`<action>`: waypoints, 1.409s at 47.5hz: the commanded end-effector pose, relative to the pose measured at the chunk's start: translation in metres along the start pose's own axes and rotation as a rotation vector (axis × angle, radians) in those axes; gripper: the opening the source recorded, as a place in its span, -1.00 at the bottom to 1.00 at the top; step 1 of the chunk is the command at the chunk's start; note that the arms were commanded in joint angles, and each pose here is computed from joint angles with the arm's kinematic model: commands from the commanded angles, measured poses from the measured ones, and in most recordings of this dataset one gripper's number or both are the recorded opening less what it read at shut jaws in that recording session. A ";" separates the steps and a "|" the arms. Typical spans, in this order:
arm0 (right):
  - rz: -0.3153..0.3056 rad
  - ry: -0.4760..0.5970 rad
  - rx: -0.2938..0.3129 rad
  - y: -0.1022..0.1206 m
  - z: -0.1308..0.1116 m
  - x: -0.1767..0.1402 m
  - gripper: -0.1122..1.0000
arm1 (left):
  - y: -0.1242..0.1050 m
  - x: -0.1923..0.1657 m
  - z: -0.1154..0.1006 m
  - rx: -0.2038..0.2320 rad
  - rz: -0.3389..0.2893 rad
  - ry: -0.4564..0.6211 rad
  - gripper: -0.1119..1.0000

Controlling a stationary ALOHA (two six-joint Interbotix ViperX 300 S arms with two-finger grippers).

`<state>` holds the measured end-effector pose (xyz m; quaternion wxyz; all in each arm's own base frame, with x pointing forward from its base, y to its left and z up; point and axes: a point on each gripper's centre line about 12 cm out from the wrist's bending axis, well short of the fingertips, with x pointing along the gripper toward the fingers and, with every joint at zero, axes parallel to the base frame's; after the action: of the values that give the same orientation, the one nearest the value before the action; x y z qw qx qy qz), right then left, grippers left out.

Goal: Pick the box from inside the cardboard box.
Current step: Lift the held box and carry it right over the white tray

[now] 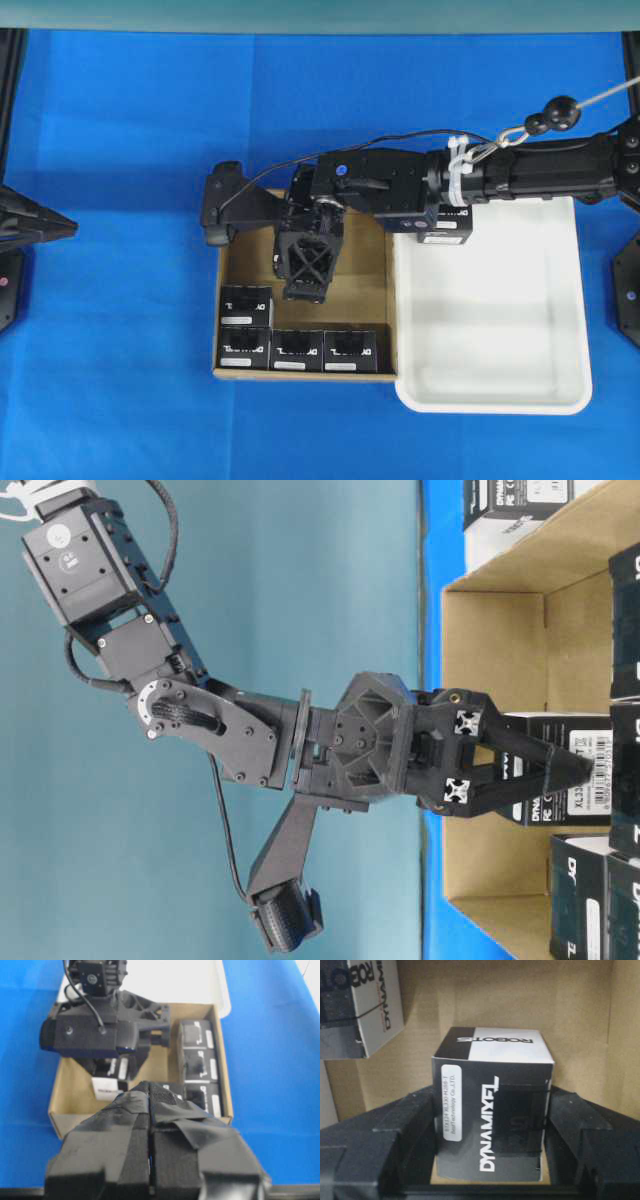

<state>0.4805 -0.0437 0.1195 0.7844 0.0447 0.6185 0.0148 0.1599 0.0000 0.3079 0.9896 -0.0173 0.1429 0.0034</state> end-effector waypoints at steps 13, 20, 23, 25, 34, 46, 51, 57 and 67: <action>0.011 -0.071 -0.013 0.007 0.007 -0.096 0.30 | -0.001 -0.002 0.012 0.003 -0.001 -0.029 -0.93; 0.011 -0.090 -0.005 0.004 -0.006 -0.150 0.30 | -0.001 -0.002 0.011 0.002 -0.002 -0.025 -0.93; 0.008 -0.106 0.001 0.002 -0.014 -0.176 0.30 | -0.001 -0.002 0.011 0.002 -0.002 -0.025 -0.93; 0.007 -0.115 0.009 0.001 -0.019 -0.190 0.30 | -0.001 -0.002 0.011 0.002 -0.002 -0.026 -0.93; 0.002 -0.147 0.015 0.004 -0.043 -0.239 0.30 | -0.001 -0.002 0.012 0.002 -0.001 -0.028 -0.93; -0.005 -0.124 0.022 0.005 -0.074 -0.271 0.30 | -0.001 -0.003 0.013 0.003 -0.001 -0.034 -0.93; -0.006 -0.112 0.025 0.004 -0.087 -0.277 0.30 | -0.001 -0.003 0.013 0.000 -0.002 -0.035 -0.93; -0.010 -0.091 0.053 -0.001 -0.111 -0.274 0.30 | -0.001 -0.003 0.013 -0.001 -0.002 -0.037 -0.93; -0.042 -0.059 0.086 -0.012 -0.159 -0.255 0.30 | -0.001 -0.005 0.017 -0.012 -0.006 -0.052 -0.93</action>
<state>0.2802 -0.0667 0.3346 0.7963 0.0703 0.6004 -0.0217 0.1591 -0.0002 0.3122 0.9905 -0.0234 0.1353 0.0033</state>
